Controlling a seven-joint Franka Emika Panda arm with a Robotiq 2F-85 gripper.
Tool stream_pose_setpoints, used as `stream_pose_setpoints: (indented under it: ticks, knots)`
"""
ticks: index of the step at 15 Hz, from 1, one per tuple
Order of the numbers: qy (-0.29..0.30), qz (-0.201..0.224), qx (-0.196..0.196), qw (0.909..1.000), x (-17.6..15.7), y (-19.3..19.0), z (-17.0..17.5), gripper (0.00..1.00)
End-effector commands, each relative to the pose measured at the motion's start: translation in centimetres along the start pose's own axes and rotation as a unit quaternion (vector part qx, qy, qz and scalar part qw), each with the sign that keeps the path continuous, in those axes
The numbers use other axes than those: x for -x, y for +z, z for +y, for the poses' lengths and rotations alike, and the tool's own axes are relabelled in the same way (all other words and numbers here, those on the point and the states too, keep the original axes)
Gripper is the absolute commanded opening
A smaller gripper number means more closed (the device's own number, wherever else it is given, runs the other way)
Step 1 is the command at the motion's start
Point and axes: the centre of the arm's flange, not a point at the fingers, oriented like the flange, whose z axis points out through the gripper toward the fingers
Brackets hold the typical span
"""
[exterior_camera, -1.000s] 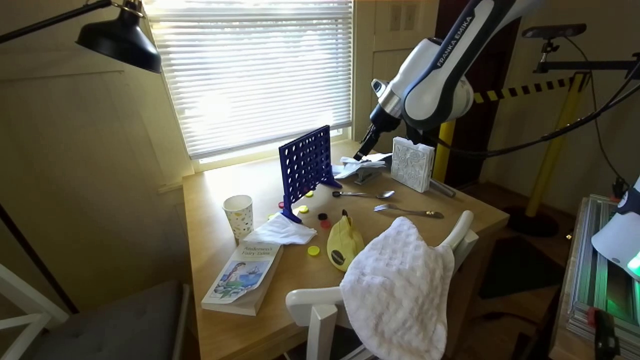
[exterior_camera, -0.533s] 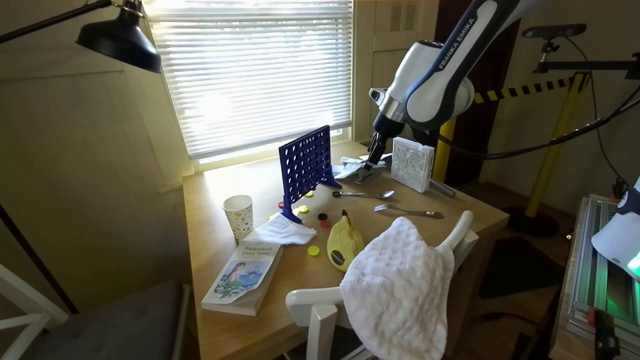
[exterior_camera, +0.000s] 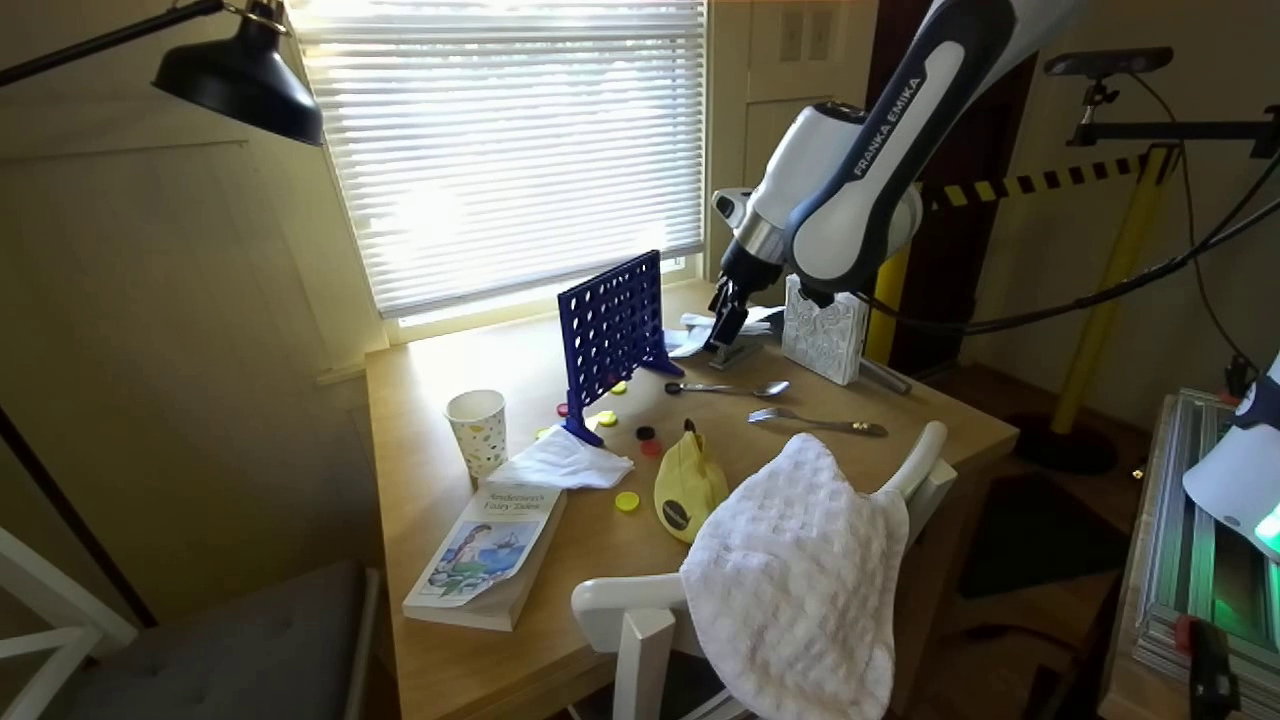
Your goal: Put one orange chip and black chip in the blue gameboard.
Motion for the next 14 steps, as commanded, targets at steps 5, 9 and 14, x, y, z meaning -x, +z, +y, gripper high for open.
stream_pose_setpoints:
  ticks: [5,9,14]
  knots:
    - [-0.170,0.015,0.047,0.9841,-0.3,5.3,0.1,1.00]
    - [-0.230,-0.012,0.025,0.9727,0.5,7.6,-1.2,1.00]
    - [-0.101,-0.013,0.027,0.9944,-0.6,9.1,-3.1,1.00]
